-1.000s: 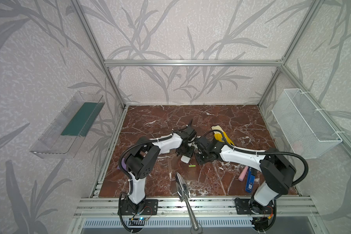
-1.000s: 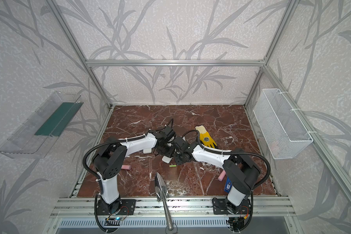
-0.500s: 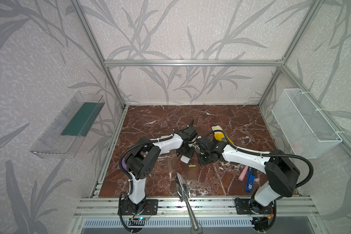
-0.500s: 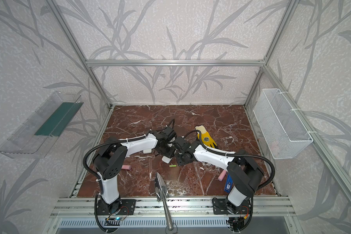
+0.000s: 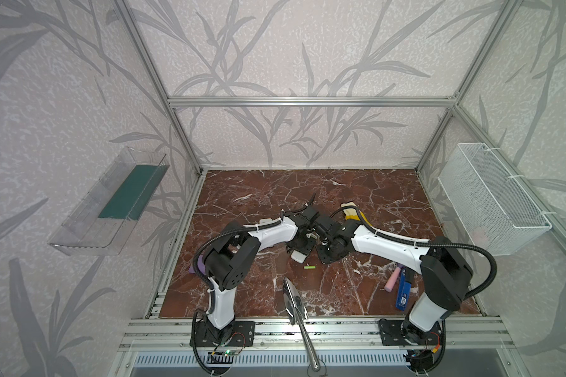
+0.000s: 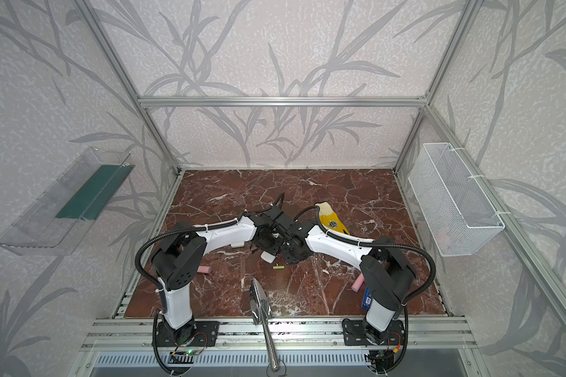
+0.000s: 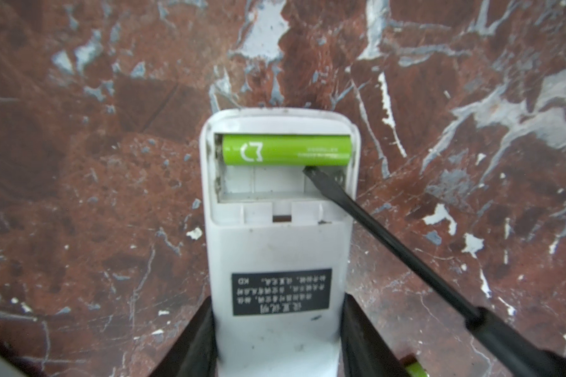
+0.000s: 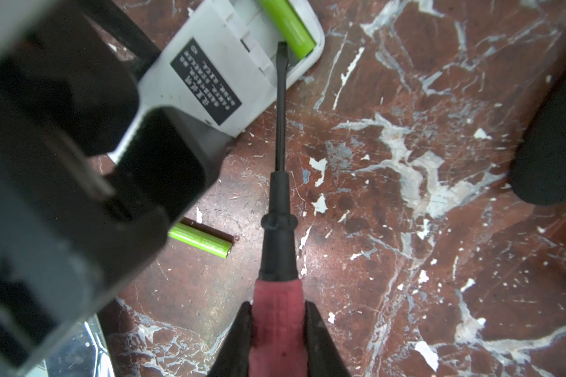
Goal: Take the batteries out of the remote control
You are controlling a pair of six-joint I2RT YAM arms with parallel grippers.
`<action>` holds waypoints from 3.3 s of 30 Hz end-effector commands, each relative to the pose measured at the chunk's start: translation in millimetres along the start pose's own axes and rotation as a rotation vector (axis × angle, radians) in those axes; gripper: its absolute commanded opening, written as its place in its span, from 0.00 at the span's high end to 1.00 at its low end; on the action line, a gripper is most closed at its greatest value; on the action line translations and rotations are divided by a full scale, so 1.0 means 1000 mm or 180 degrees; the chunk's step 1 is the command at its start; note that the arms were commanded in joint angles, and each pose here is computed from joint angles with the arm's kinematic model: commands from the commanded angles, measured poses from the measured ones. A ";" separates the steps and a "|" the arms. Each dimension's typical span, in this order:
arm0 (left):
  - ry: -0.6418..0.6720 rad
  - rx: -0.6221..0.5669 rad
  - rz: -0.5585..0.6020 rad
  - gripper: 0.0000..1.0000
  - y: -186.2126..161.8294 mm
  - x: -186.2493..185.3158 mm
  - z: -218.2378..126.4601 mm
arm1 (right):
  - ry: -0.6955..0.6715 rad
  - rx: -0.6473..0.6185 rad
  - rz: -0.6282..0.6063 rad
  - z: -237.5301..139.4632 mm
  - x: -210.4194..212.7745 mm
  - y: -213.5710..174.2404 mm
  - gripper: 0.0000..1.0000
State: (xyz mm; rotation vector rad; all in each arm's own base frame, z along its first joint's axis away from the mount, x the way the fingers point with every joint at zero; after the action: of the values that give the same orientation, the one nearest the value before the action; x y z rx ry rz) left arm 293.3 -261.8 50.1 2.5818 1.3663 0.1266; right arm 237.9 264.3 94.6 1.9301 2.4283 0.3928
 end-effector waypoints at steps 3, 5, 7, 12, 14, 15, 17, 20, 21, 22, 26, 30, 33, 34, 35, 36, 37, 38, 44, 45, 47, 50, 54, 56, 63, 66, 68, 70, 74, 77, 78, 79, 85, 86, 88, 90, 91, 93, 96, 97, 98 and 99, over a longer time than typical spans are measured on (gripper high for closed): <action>0.0104 0.0344 0.0088 0.82 -0.025 0.001 0.020 | -0.0115 -0.0056 0.0136 0.018 -0.005 0.007 1.00; 0.0092 0.0360 0.0092 0.82 -0.027 0.001 0.021 | -0.0078 -0.0094 0.0151 0.021 -0.004 0.006 1.00; 0.0097 0.0370 0.0098 0.82 -0.028 0.002 0.022 | -0.0074 -0.0105 0.0150 0.024 -0.005 0.004 1.00; 0.0131 0.0391 0.0099 0.82 -0.029 0.003 0.023 | -0.0055 -0.0175 0.0119 0.026 -0.010 -0.006 1.00; 0.0146 0.0381 0.0094 0.82 -0.028 0.004 0.022 | -0.0062 -0.0160 0.0119 0.030 -0.014 -0.012 1.00; 0.0159 0.0392 0.0099 0.82 -0.029 0.005 0.022 | -0.0071 -0.0145 0.0120 0.033 -0.016 -0.015 1.00; 0.0188 0.0389 0.0112 0.82 -0.028 0.006 0.021 | 0.0002 -0.0209 0.0129 0.028 -0.016 -0.017 1.00; 0.0230 0.0412 0.0149 0.82 -0.028 0.009 0.020 | 0.0062 -0.0288 0.0110 0.027 -0.018 -0.021 1.00; 0.0237 0.0416 0.0180 0.82 -0.028 0.008 0.020 | 0.0100 -0.0353 0.0112 0.027 -0.019 -0.022 1.00; 0.0251 0.0418 0.0197 0.82 -0.028 0.009 0.019 | 0.0137 -0.0412 0.0138 0.026 -0.020 -0.022 1.00; 0.0351 0.0483 0.0315 0.82 -0.027 0.014 0.014 | 0.0165 -0.0503 0.0182 0.028 -0.027 -0.029 1.00; 0.0387 0.0561 0.0472 0.83 -0.028 0.014 0.009 | 0.0244 -0.0625 0.0266 0.033 -0.032 -0.035 1.00; 0.0386 0.0637 0.0618 0.83 -0.030 0.013 0.007 | 0.0286 -0.0637 0.0271 0.037 -0.034 -0.040 1.00; 0.0379 0.0666 0.0674 0.83 -0.031 0.012 0.007 | 0.0307 -0.0643 0.0274 0.037 -0.034 -0.041 1.00; 0.0381 0.0703 0.0749 0.83 -0.032 0.010 0.006 | 0.0311 -0.0635 0.0283 0.038 -0.035 -0.044 1.00; 0.0395 0.0745 0.0827 0.83 -0.033 0.009 0.006 | 0.0333 -0.0647 0.0296 0.038 -0.036 -0.045 1.00; 0.0413 0.0767 0.0894 0.82 -0.033 0.008 0.005 | 0.0343 -0.0657 0.0305 0.038 -0.036 -0.046 1.00; 0.0439 0.0814 0.0957 0.82 -0.034 0.009 0.005 | 0.0342 -0.0663 0.0312 0.038 -0.038 -0.047 1.00; 0.0546 0.0999 0.1238 0.83 -0.032 0.008 0.000 | 0.0354 -0.0746 0.0347 0.032 -0.044 -0.051 1.00; 0.0557 0.1016 0.1282 0.83 -0.031 0.008 -0.001 | 0.0364 -0.0758 0.0351 0.031 -0.044 -0.051 1.00; 0.0598 0.1024 0.1367 0.83 -0.029 0.007 -0.003 | 0.0420 -0.0785 0.0355 0.030 -0.043 -0.050 1.00; 0.0639 0.1057 0.1487 0.83 -0.025 0.005 -0.006 | 0.0487 -0.0814 0.0338 0.030 -0.041 -0.048 1.00; 0.0754 0.1047 0.1614 0.83 -0.019 0.004 -0.010 | 0.0587 -0.0877 0.0316 0.027 -0.038 -0.046 1.00; 0.0816 0.1036 0.1669 0.83 -0.016 0.003 -0.012 | 0.0614 -0.0926 0.0338 0.026 -0.038 -0.046 1.00; 0.1046 0.1078 0.1786 0.83 -0.008 0.005 -0.015 | 0.0617 -0.1129 0.0458 0.019 -0.050 -0.048 1.00; 0.1018 0.1106 0.1807 0.83 -0.008 0.002 -0.013 | 0.0609 -0.1236 0.0498 0.014 -0.057 -0.050 1.00; 0.0989 0.1110 0.1803 0.82 -0.008 0.001 -0.011 | 0.0595 -0.1249 0.0515 0.012 -0.061 -0.052 1.00; 0.0933 0.1110 0.1804 0.81 -0.010 -0.002 -0.008 | 0.0586 -0.1243 0.0518 0.011 -0.063 -0.054 1.00; 0.0803 0.1036 0.1779 0.79 -0.009 -0.008 0.000 | 0.0606 -0.1165 0.0479 0.012 -0.064 -0.061 1.00; 0.0716 0.0992 0.1776 0.78 -0.008 -0.012 0.004 | 0.0628 -0.1053 0.0442 0.013 -0.063 -0.067 1.00; 0.0710 0.0985 0.1774 0.78 -0.008 -0.012 0.006 | 0.0624 -0.1019 0.0435 0.013 -0.063 -0.069 1.00; 0.0709 0.0980 0.1777 0.78 -0.008 -0.012 0.007 | 0.0625 -0.0995 0.0421 0.013 -0.063 -0.070 1.00; 0.0731 0.0977 0.1789 0.76 -0.008 -0.011 0.013 | 0.0778 -0.1100 0.0318 -0.002 -0.056 -0.066 1.00; 0.0732 0.0980 0.1783 0.75 -0.008 -0.011 0.014 | 0.0776 -0.1113 0.0310 -0.004 -0.056 -0.065 1.00; 0.0730 0.0967 0.1741 0.70 -0.007 -0.010 0.016 | 0.0740 -0.1152 0.0305 -0.006 -0.058 -0.064 1.00; 0.0695 0.0958 0.1700 0.65 -0.007 -0.009 0.018 | 0.0652 -0.1170 0.0332 -0.005 -0.062 -0.064 1.00; 0.0675 0.0950 0.1681 0.61 -0.008 -0.008 0.019 | 0.0592 -0.1173 0.0362 -0.004 -0.066 -0.065 1.00; 0.0633 0.0915 0.1639 0.52 -0.008 -0.007 0.020 | 0.0439 -0.1174 0.0456 -0.001 -0.074 -0.067 1.00; 0.0563 0.0859 0.1579 0.44 -0.007 -0.006 0.024 | 0.0223 -0.1192 0.0578 0.004 -0.087 -0.069 1.00; 0.0538 0.0851 0.1554 0.44 -0.007 -0.005 0.025 | 0.0182 -0.1192 0.0587 0.005 -0.090 -0.069 1.00; 0.0518 0.0847 0.1514 0.44 -0.007 -0.003 0.026 | 0.0142 -0.1194 0.0596 0.006 -0.092 -0.069 1.00; 0.0510 0.0834 0.1454 0.44 -0.006 0.002 0.028 | 0.0115 -0.1182 0.0598 0.008 -0.094 -0.070 1.00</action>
State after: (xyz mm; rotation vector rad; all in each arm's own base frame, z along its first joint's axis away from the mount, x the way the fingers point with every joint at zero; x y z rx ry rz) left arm 295.5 -267.7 49.9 3.1330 0.8019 0.3493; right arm 192.6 175.8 66.2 1.9799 2.0797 0.9105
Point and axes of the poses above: each gripper's point midway between its finger pads, its own z axis out along the fingers, its own x axis along the line the jaws close on, y = z × x, the point moved 3 cm from there along -z, back along the fingers, and after that the axes turned 6 degrees about z, right-handed, at the moved point
